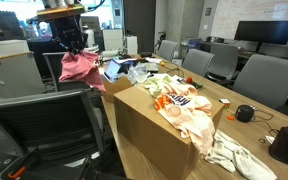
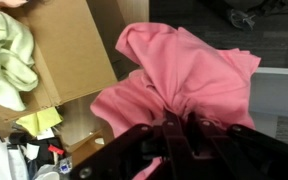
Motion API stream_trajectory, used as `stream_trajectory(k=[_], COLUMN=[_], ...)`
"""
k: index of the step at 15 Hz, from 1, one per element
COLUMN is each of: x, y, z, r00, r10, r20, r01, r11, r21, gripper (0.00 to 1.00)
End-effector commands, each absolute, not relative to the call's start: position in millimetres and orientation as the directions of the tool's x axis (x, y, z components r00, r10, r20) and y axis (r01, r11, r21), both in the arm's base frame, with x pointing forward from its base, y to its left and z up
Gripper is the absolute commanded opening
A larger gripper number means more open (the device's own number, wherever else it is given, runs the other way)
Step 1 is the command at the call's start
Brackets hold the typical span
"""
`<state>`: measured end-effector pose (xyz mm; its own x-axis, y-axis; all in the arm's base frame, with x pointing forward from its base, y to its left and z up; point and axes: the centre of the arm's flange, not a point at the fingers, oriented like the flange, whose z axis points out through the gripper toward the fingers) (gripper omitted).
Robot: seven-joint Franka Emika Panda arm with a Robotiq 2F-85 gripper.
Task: Pick up two clothes from the box and put them on the chair.
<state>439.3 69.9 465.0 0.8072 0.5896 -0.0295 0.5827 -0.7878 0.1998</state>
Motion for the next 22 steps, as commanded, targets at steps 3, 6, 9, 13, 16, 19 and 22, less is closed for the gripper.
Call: stream_trajectory(k=[3, 6, 9, 13, 16, 19, 22], x=[363, 345, 333, 322, 322, 330, 340], y=[117, 149, 178, 212, 221, 215, 209], z=[447, 442, 446, 450, 445, 434, 421], r00=[0.727, 0.68, 0.639, 0.589, 0.578, 0.598, 0.62], r10=[0.682, 0.727, 0.763, 0.804, 0.81, 0.794, 0.774], r20=[-0.081, -0.093, -0.093, -0.086, -0.096, -0.112, -0.127], r01=[0.683, 0.729, 0.763, 0.797, 0.804, 0.793, 0.779], r11=[-0.706, -0.658, -0.615, -0.56, -0.547, -0.565, -0.59], r21=[0.186, 0.19, 0.199, 0.224, 0.233, 0.228, 0.212], gripper=[0.03, 0.03, 0.03, 0.03, 0.03, 0.03, 0.03])
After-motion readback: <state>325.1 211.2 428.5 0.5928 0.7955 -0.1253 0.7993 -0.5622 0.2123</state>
